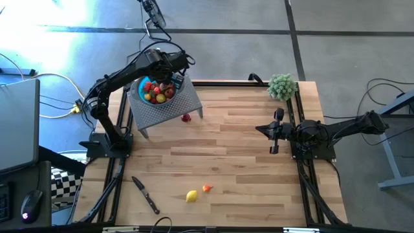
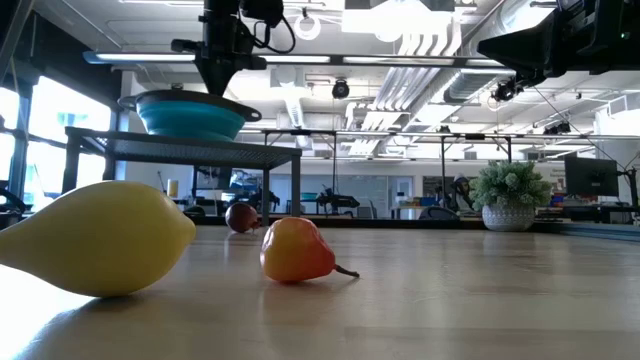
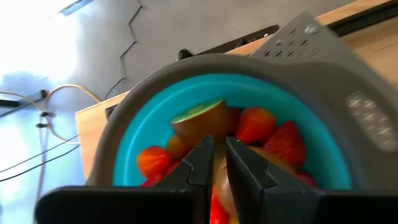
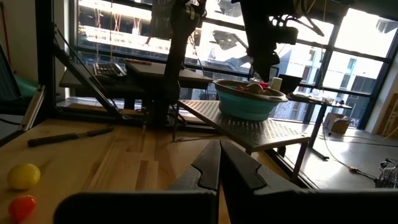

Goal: Pick & Place Fruit
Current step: Put the red pomegranate into the blue strainer bowl on the shelf

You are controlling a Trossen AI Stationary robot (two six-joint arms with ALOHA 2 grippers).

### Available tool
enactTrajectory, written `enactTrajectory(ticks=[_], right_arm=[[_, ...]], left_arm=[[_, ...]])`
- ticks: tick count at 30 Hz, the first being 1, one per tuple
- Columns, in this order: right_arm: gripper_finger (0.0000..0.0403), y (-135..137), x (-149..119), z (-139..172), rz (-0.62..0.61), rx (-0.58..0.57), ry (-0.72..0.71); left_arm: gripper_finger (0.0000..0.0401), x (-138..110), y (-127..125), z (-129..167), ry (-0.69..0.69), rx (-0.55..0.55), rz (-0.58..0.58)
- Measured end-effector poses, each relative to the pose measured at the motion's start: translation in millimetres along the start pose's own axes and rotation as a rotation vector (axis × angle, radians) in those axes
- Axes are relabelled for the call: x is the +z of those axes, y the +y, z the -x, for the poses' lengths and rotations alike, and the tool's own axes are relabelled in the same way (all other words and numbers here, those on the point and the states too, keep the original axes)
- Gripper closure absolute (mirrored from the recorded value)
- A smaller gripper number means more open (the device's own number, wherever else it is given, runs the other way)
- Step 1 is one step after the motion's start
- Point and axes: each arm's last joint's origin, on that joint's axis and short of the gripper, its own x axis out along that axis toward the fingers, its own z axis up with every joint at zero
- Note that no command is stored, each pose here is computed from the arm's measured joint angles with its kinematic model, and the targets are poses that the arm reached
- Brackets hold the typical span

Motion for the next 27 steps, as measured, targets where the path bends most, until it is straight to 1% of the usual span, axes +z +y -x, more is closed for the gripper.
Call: enactTrajectory(ticks=[13,17,21,24,27], right_arm=[[0.0401,0,0,0,0.004,0.000,0.000],[0.0401,0,0,0,0.004,0.001,0.000],[0.0401,0,0,0,0.004,0.000,0.000],[0.0401,0,0,0,0.005,0.001,0.000],[0.0401,0,0,0,0.005,0.000,0.000]], left_arm=[[0.0364,15,-10,2,-0.127,-0.108,0.102],[0.0364,18,-12,2,-0.169,-0.103,0.058],[0.0364,18,-12,2,-0.157,-0.119,0.004],[0.0364,17,-14,3,-0.163,-0.133,-0.003],[0.0364,16,-21,10,-0.223,-0.128,0.001]])
